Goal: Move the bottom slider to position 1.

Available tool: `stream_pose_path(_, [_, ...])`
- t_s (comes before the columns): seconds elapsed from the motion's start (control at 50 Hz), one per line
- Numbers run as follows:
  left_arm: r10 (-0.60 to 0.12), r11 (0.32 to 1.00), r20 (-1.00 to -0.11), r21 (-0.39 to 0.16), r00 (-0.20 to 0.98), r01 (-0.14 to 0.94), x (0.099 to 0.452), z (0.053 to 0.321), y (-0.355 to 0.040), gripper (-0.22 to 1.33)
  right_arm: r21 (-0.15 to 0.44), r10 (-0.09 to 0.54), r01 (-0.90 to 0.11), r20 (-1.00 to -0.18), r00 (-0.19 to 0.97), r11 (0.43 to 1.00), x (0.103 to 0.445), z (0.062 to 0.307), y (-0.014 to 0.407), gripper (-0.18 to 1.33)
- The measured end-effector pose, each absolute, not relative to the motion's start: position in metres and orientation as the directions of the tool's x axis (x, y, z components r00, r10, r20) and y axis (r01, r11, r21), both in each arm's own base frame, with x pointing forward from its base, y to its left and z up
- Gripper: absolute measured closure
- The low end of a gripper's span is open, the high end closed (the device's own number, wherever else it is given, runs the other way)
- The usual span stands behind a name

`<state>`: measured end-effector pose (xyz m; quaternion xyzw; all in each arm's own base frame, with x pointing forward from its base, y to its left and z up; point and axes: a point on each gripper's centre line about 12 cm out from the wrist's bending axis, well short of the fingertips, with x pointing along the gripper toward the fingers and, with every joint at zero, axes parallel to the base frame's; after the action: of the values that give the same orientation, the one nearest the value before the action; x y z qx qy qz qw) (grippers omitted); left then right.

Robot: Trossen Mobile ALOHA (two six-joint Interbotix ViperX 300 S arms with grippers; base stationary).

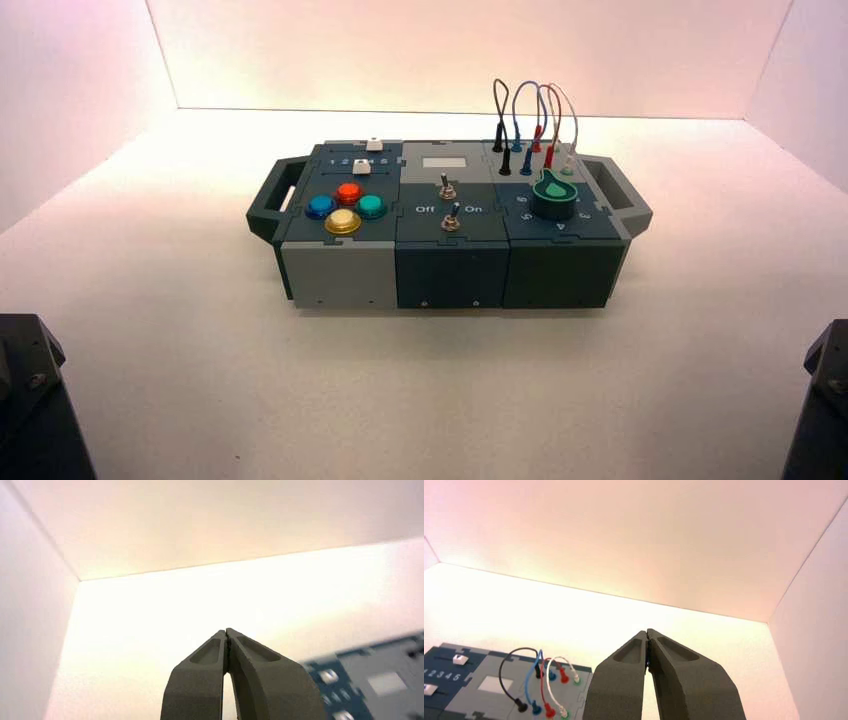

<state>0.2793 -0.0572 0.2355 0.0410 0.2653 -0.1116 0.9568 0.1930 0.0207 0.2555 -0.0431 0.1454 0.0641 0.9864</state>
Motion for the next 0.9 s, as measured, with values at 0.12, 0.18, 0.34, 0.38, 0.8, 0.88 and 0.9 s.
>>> stream_pose_path(0.12, [-0.255, 0.948, -0.584, 0.008, 0.771, 0.319, 0.279, 0.226, -0.08, 1.28, -0.059, 0.133, -0.162, -0.344, 0.929, 0.985, 0.192, 0.249, 0.024, 1.28])
stream_pose_path(0.18, [-0.271, 0.94, -0.608, 0.002, 0.747, 0.342, 0.278, 0.223, -0.087, 1.28, -0.055, 0.141, -0.173, -0.365, 0.92, 0.983, 0.192, 0.247, 0.025, 1.28])
stream_pose_path(0.34, [-0.316, 0.906, -0.709, -0.029, 0.63, 0.422, 0.277, 0.207, -0.111, 1.28, -0.017, 0.167, -0.195, -0.444, 0.88, 0.981, 0.196, 0.247, 0.029, 1.28])
stream_pose_path(0.38, [-0.319, 0.9, -0.732, -0.034, 0.602, 0.434, 0.278, 0.203, -0.115, 1.28, -0.001, 0.177, -0.201, -0.472, 0.864, 0.98, 0.197, 0.245, 0.031, 1.28])
stream_pose_path(0.8, [-0.315, 0.833, -0.9, -0.11, 0.301, 0.542, 0.275, 0.183, -0.148, 1.28, 0.143, 0.292, -0.278, -0.72, 0.629, 0.95, 0.2, 0.235, 0.048, 1.28])
stream_pose_path(0.88, [-0.308, 0.827, -0.915, -0.12, 0.262, 0.55, 0.275, 0.183, -0.149, 1.28, 0.155, 0.319, -0.311, -0.737, 0.596, 0.938, 0.196, 0.236, 0.053, 1.28])
stream_pose_path(0.9, [-0.306, 0.824, -0.917, -0.122, 0.255, 0.553, 0.275, 0.183, -0.15, 1.28, 0.16, 0.327, -0.32, -0.741, 0.587, 0.934, 0.195, 0.236, 0.054, 1.28])
